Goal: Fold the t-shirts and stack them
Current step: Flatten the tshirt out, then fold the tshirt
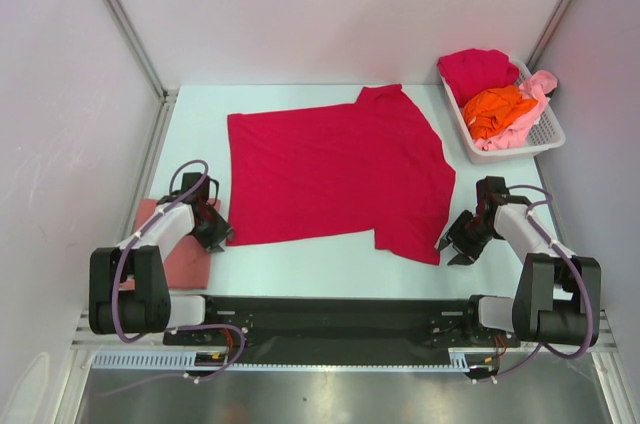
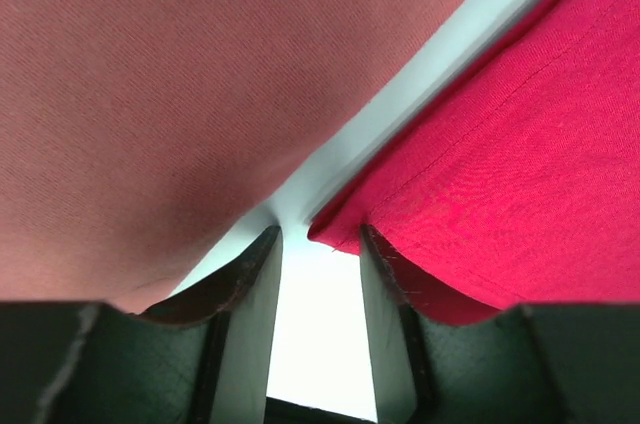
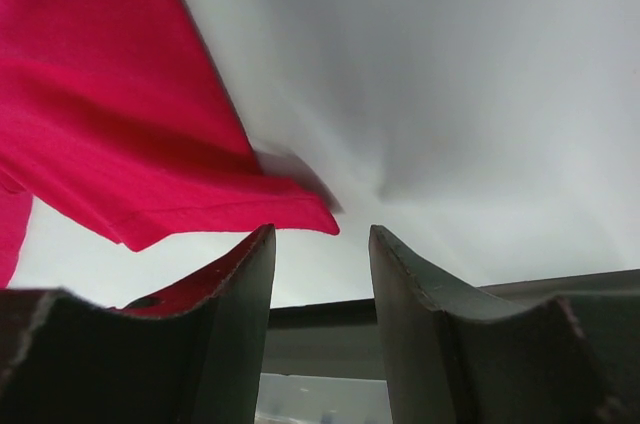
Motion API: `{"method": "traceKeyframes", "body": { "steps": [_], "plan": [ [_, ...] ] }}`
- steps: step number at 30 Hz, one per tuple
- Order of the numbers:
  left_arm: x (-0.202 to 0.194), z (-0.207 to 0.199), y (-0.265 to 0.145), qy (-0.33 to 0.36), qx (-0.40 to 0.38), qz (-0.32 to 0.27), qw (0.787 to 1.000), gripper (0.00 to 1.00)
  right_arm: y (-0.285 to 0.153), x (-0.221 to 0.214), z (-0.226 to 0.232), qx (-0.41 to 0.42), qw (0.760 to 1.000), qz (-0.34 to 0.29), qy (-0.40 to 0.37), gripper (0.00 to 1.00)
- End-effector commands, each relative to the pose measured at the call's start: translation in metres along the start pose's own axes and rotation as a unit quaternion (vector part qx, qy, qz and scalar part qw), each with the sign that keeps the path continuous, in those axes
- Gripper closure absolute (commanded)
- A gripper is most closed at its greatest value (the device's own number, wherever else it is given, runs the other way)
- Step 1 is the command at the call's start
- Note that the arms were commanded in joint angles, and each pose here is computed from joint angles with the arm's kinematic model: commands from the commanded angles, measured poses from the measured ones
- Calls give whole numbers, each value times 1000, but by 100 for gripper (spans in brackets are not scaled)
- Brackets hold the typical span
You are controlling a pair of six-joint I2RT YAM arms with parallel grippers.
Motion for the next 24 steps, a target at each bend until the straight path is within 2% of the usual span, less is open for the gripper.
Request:
{"method": "traceKeyframes", "body": {
  "steps": [1, 7, 12, 16, 20, 23, 24],
  "plan": [
    [1, 0, 6, -11, -5, -3, 1000, 59, -3, 5, -1, -6, 1000, -21, 12, 52],
    [9, -11, 8, 3, -16, -6, 1000, 78, 4, 2, -3, 3, 1000, -26, 8, 52],
    [13, -14, 4, 15, -24, -14, 999, 100, 8, -5, 1, 14, 1000, -10, 4, 51],
    [10, -17, 1, 22, -39, -6, 999, 100, 12, -6, -2, 8, 1000, -14, 2, 50],
    [9, -16, 0, 26, -44, -6, 999, 100, 19, -4, 1, 13, 1000, -20, 1, 55],
    [9, -18, -2, 28, -49, -8, 998, 100, 24, -2, 2, 14, 999, -36, 1, 67],
    [9, -18, -2, 28, -50, -8, 998, 100, 25, -2, 3, 16, 999, -39, 3, 77]
  ]
}}
Point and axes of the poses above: each gripper's point midway between its finger pads, its own y axis out along the fingers, its own z axis along the line the jaws close on, x = y × z, the point moved 4 cm from there along -y, back along the fingers, and after that the axes turned 8 degrees about -y, right-handed, at the moved point
